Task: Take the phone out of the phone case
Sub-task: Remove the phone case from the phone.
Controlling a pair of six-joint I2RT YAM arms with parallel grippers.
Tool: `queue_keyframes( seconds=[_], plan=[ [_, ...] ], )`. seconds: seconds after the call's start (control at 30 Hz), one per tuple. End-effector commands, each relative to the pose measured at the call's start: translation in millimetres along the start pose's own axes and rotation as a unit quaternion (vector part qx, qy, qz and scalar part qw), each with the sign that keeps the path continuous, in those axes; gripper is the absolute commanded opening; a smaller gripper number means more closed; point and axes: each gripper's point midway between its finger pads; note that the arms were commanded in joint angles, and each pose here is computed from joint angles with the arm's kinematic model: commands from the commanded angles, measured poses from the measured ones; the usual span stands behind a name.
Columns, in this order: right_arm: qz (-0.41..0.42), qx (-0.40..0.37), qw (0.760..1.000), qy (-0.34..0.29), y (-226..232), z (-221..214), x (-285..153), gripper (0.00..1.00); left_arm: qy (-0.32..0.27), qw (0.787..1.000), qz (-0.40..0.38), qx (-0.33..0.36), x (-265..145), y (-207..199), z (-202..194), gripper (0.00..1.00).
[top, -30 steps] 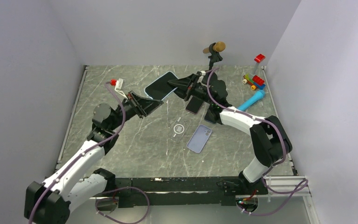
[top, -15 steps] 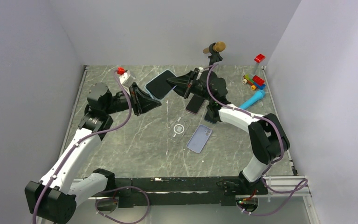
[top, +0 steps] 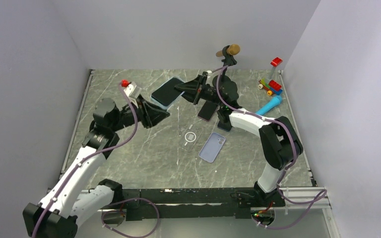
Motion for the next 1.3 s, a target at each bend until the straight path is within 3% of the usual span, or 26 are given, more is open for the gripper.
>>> queue_keyframes(
  seconds=[0.0,0.2,0.37,0.5,0.57,0.63,0.77,0.87,1.07,1.27],
  plan=[
    [0.066,-0.02,0.997,0.027,49,-23,-11,0.0,-0.088,0.986,0.082,-0.117,-12,14,10,0.46],
    [0.046,-0.094,0.995,0.002,55,-7,-25,0.0,-0.099,0.975,0.068,-0.185,-35,-14,3,0.72],
    [0.001,-0.179,0.984,0.002,49,-3,-36,0.0,-0.076,0.973,0.076,-0.205,-51,-33,17,0.78],
    [-0.025,-0.238,0.97,0.032,39,-10,-53,0.0,-0.109,0.943,0.104,-0.298,-51,-31,61,0.88],
    [-0.05,-0.264,0.962,0.047,32,-15,-60,0.0,-0.098,0.931,0.131,-0.327,-45,-23,79,0.87],
    [-0.077,-0.302,0.948,0.064,30,-23,-64,0.0,-0.086,0.939,0.14,-0.303,-43,-23,100,0.84],
    [-0.138,-0.35,0.924,0.072,21,-32,-76,0.0,-0.025,0.945,0.152,-0.288,-31,-11,86,0.81],
    [-0.14,-0.354,0.921,0.089,19,-44,-83,0.0,0.008,0.951,0.093,-0.296,-14,-19,73,0.8],
    [-0.108,-0.33,0.935,0.066,31,-56,-82,0.0,0.017,0.949,0.022,-0.315,-5,-42,64,0.62],
    [-0.093,-0.316,0.943,0.042,41,-51,-78,0.0,-0.028,0.886,0.001,-0.463,-8,-58,60,0.62]
  ],
)
Point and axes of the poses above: each gripper's point midway between its finger pads, its own x axis out along the fingers, its own y axis along the line the jaws close on, z = x × y, and after that the axes turned 8 degrees about x, right-handed
